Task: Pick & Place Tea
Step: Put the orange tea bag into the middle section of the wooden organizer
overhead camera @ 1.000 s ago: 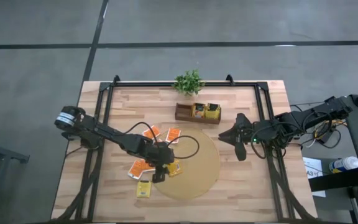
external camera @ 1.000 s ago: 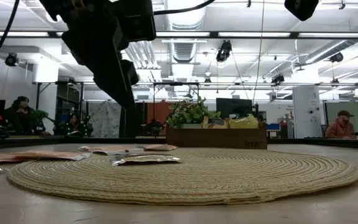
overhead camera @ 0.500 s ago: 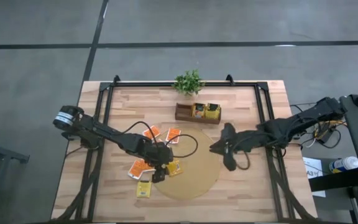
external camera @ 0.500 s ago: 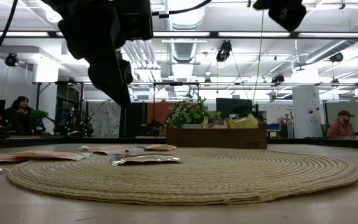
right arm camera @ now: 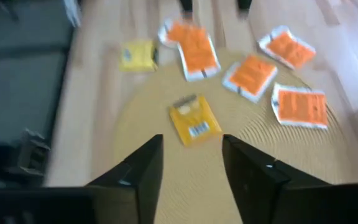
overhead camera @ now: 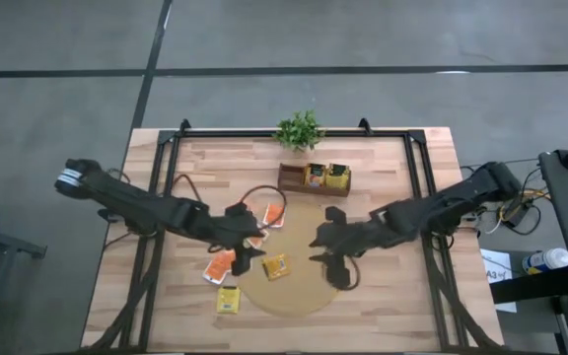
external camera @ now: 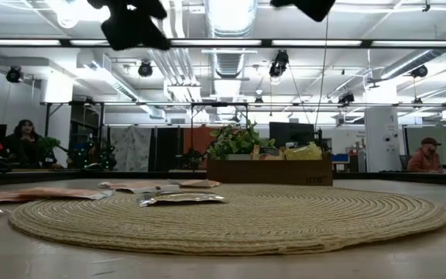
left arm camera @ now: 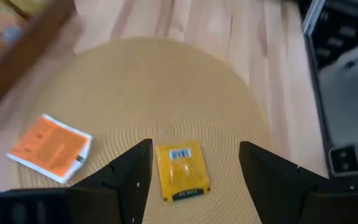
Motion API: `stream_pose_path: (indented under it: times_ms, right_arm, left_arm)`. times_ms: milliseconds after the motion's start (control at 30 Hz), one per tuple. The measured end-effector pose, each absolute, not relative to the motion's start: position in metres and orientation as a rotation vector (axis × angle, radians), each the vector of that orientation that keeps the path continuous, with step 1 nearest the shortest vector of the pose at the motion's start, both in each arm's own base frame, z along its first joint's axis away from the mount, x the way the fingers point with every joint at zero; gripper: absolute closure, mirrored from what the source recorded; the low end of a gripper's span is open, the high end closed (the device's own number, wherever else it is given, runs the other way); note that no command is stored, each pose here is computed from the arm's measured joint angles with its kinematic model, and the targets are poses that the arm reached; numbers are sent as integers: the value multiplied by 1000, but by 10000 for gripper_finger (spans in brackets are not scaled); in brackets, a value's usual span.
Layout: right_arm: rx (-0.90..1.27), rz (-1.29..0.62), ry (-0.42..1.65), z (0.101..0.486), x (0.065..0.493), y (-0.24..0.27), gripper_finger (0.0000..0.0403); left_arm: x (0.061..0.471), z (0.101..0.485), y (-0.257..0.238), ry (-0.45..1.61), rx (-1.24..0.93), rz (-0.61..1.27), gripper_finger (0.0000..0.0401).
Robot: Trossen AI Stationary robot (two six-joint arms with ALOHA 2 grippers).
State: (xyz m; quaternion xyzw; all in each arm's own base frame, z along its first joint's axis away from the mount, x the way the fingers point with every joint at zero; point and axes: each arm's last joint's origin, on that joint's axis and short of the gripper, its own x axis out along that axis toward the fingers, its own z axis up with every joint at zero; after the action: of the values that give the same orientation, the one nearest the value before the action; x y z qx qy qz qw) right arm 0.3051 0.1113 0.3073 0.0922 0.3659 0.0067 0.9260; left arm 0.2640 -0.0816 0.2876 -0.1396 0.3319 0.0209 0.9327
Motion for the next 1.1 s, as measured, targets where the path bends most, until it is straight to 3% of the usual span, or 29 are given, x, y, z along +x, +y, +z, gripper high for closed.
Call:
stream_pose_path:
  times_ms: [233, 500, 1100]
  right_arm:
    - [78, 10, 961, 293, 342, 122, 191]
    - [30, 88, 1037, 280, 380, 133, 162]
    - [-71, 223, 1161, 215, 441, 123, 154]
  left_arm:
    - [245, 304, -78, 632, -275, 66, 168]
    - [226, 287, -81, 694, -269, 84, 168]
    - [186, 298, -70, 572, -291, 130, 168]
